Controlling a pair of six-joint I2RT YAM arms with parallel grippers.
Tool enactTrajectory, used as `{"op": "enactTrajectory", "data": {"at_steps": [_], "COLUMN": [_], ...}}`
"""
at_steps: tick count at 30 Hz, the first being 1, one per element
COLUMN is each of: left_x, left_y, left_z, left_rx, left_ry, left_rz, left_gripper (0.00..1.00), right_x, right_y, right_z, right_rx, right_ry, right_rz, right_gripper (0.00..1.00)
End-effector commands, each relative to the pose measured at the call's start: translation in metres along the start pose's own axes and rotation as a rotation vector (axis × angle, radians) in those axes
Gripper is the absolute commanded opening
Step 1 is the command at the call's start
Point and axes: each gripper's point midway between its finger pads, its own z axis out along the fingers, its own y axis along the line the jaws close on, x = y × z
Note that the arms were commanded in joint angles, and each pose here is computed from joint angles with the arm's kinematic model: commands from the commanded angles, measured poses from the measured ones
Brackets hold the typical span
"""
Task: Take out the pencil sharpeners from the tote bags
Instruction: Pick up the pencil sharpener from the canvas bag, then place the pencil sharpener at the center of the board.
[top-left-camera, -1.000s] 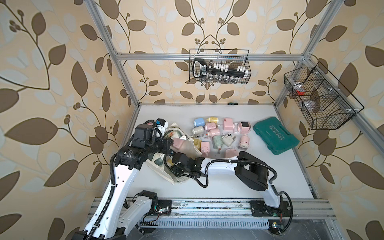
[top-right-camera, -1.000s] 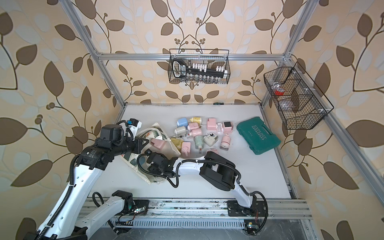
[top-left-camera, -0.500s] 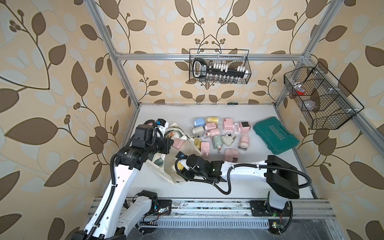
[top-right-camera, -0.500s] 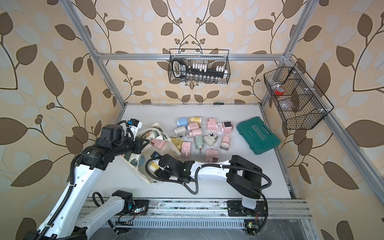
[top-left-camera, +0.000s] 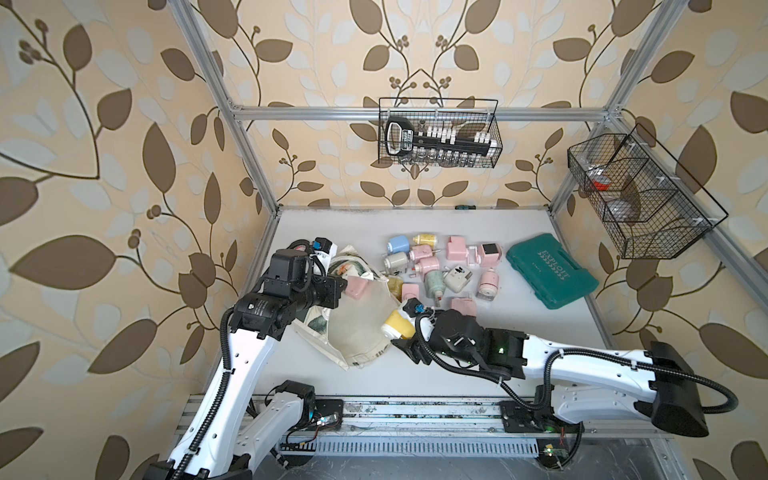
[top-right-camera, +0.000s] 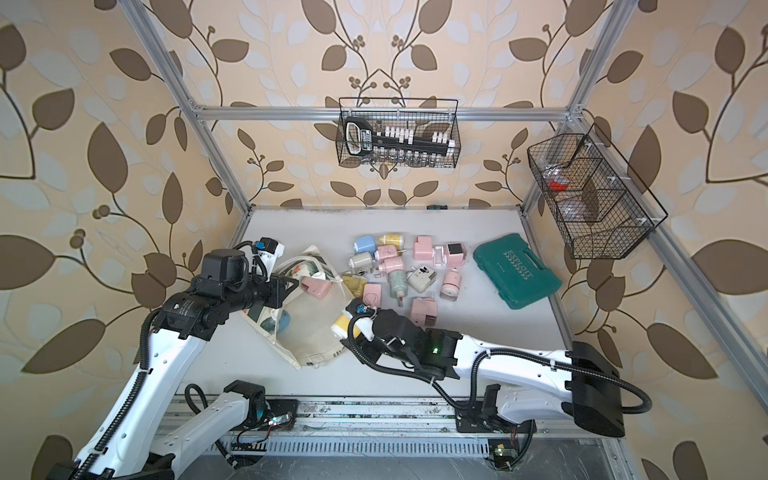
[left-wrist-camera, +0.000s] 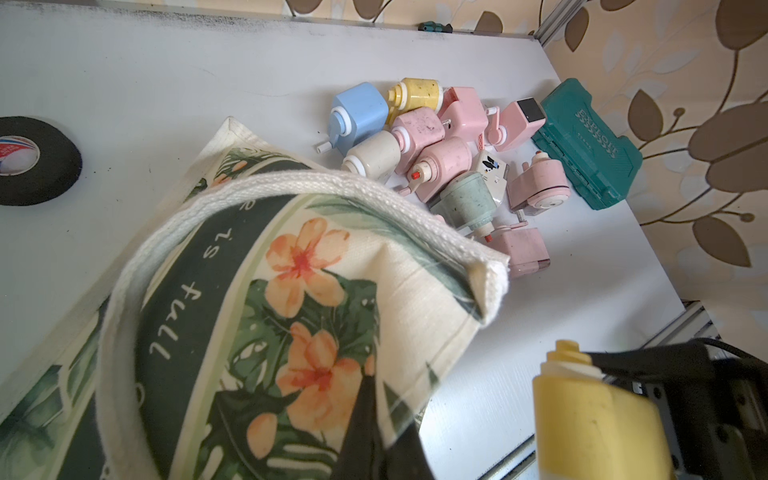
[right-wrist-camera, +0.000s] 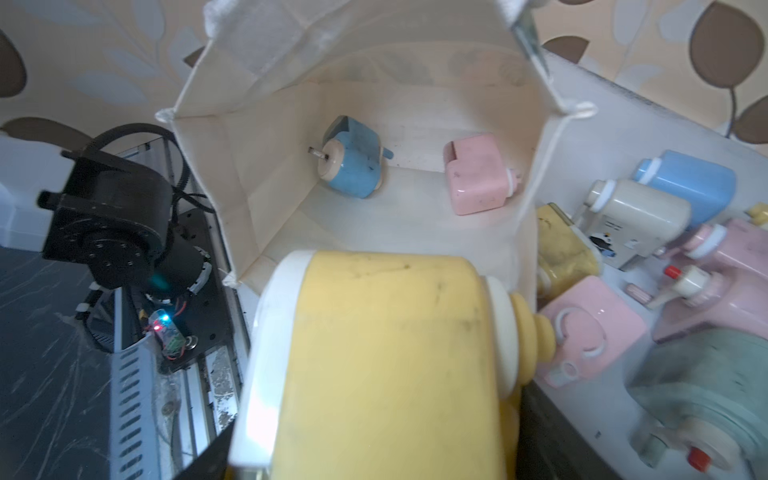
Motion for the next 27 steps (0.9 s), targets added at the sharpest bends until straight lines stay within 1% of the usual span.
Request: {"op": "enactTrajectory", "data": {"at_steps": [1, 4, 6, 8, 10, 15, 23, 27], "left_x": [-0.010, -0.011, -0.012, -0.012, -0.012, -0.011, -0.012, -0.011], "left_y": [0.001, 0.008, 0.009, 0.011, 0.012, 0.013, 0.011, 0.010], "left_z": [-0.007, -0.008, -0.008, -0.008, -0.008, -0.007, -0.007, -0.007], "left_rx": [-0.022, -0.065, -0.068, -0.080, -0.088, -0.093, -0.080, -0.073], "left_ry": [-0.053, -0.056, -0.059, -0.055, -0.052, -0.053, -0.053, -0.055], "left_rz": [0.024, 0.022, 0.025, 0.022, 0.023, 0.024, 0.025, 0.026], "left_gripper": [0.00, 0.00, 0.00, 0.00, 0.00, 0.00, 0.00, 0.00], "right_x": [0.032, 0.056, 0.072, 0.088, 0.099, 0.126, 0.129, 0.123], "right_y": [-0.044, -0.066, -0.076, -0.087, -0.101, -0.117, -0.145, -0.150], "right_z": [-0.004, 0.001, 0.006, 0.013, 0.017, 0.037, 0.074, 0.092], "right_rx": [0.132, 0.165, 0.200, 0.252, 0.320, 0.348, 0.390, 0.393], "right_ry": [0.075, 0.129, 0.176, 0.223, 0.241, 0.305, 0.346, 0.362], "right_rz": [0.087, 0.175, 0.207, 0.233, 0.259, 0.305, 0.379, 0.366], "right_gripper": [0.56, 0.56, 0.55, 0.56, 0.56, 0.55, 0.56, 0.62]}}
